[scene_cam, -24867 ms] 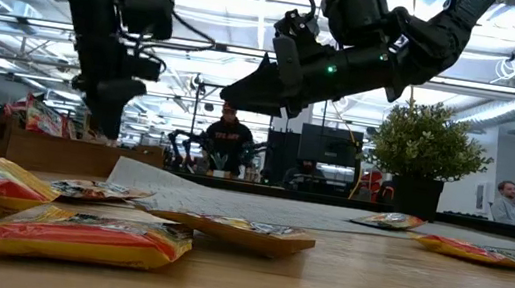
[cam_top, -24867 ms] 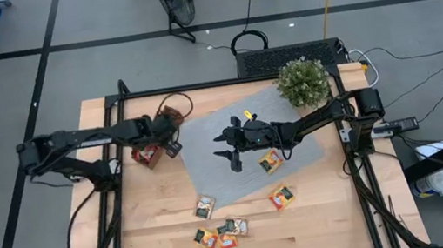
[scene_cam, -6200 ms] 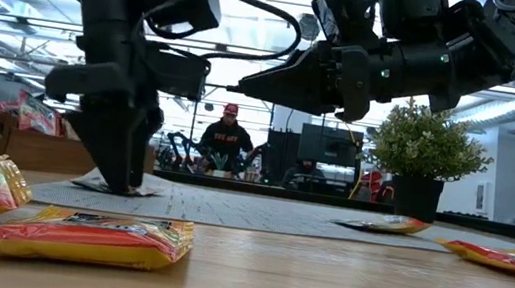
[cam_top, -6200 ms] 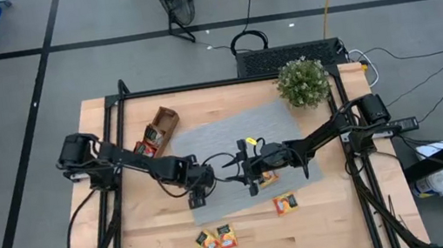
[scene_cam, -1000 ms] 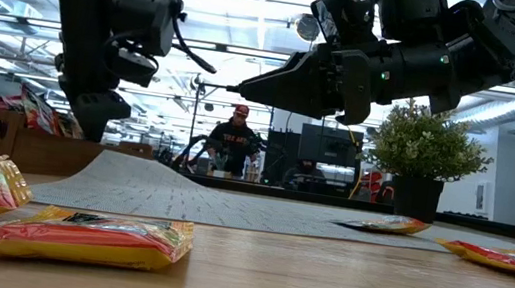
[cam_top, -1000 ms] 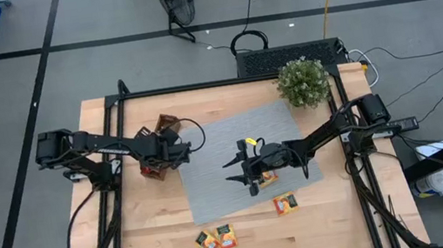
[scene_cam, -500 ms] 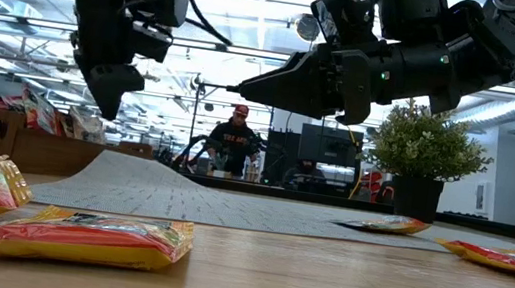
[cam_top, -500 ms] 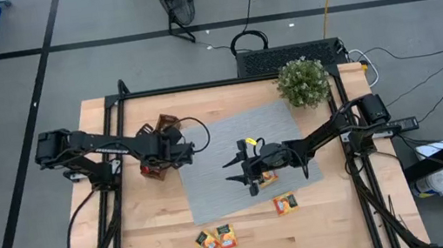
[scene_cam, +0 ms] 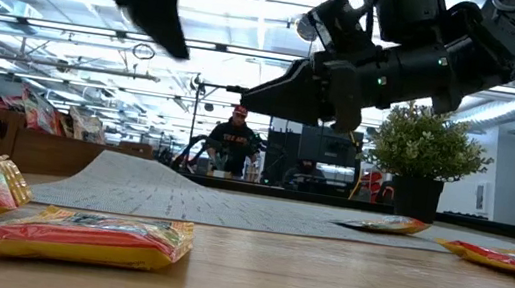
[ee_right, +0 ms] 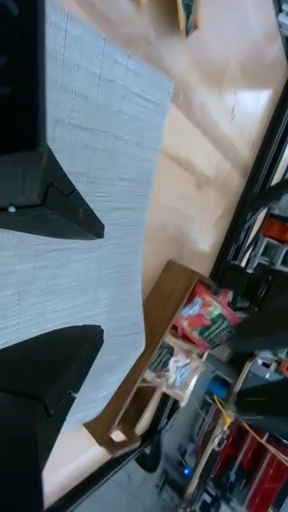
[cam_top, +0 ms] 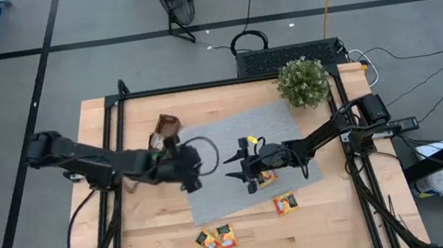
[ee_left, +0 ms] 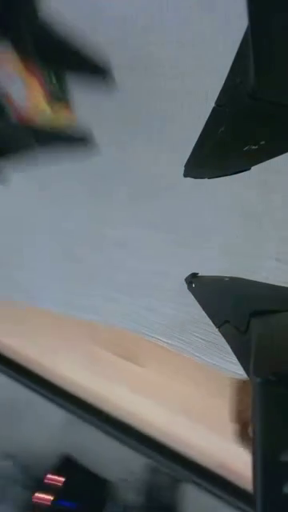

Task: Pick & Place Tea
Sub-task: Put the yellow tea bag into the right section of the wooden organizer

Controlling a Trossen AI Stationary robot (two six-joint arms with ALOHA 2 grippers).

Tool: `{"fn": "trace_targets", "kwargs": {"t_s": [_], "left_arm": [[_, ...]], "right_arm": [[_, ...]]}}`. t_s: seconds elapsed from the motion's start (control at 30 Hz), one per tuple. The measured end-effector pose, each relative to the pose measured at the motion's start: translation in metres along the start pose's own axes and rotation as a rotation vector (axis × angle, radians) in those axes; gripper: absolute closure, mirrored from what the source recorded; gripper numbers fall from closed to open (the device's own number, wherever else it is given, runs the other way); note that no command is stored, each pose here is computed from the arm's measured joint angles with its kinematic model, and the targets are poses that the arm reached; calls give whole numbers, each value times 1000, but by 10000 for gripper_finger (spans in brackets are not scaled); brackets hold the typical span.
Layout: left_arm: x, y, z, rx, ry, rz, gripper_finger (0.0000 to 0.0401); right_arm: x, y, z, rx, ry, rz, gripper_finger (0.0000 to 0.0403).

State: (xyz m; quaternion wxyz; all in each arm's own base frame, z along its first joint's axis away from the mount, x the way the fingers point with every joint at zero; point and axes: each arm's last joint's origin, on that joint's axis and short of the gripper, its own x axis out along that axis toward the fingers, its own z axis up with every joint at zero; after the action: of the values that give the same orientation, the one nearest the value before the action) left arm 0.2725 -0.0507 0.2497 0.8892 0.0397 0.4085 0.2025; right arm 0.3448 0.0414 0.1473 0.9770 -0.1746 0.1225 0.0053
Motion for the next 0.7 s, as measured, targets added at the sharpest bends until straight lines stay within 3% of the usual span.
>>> {"fn": "trace_targets", "kwargs": {"t_s": [0.2, 0.33, 0.47, 0.6, 0.7], "left_arm": [[-36, -8, -8, -14, -228, -120, 192], [-43, -6, -33, -41, -336, -187, 192], [-40, 2, -60, -81, -422, -217, 192], [-34, 15, -83, -146, -448, -187, 192], [-33, 23, -92, -196, -470, -170, 192]], "right_arm": [[-9, -4, 13, 90, -6, 50, 232], [-19, -4, 23, 142, -3, 147, 232], [-25, -2, 29, 194, 23, 168, 232], [-17, -11, 15, 299, 71, 133, 232], [-2, -19, -12, 368, 147, 92, 232]]}}
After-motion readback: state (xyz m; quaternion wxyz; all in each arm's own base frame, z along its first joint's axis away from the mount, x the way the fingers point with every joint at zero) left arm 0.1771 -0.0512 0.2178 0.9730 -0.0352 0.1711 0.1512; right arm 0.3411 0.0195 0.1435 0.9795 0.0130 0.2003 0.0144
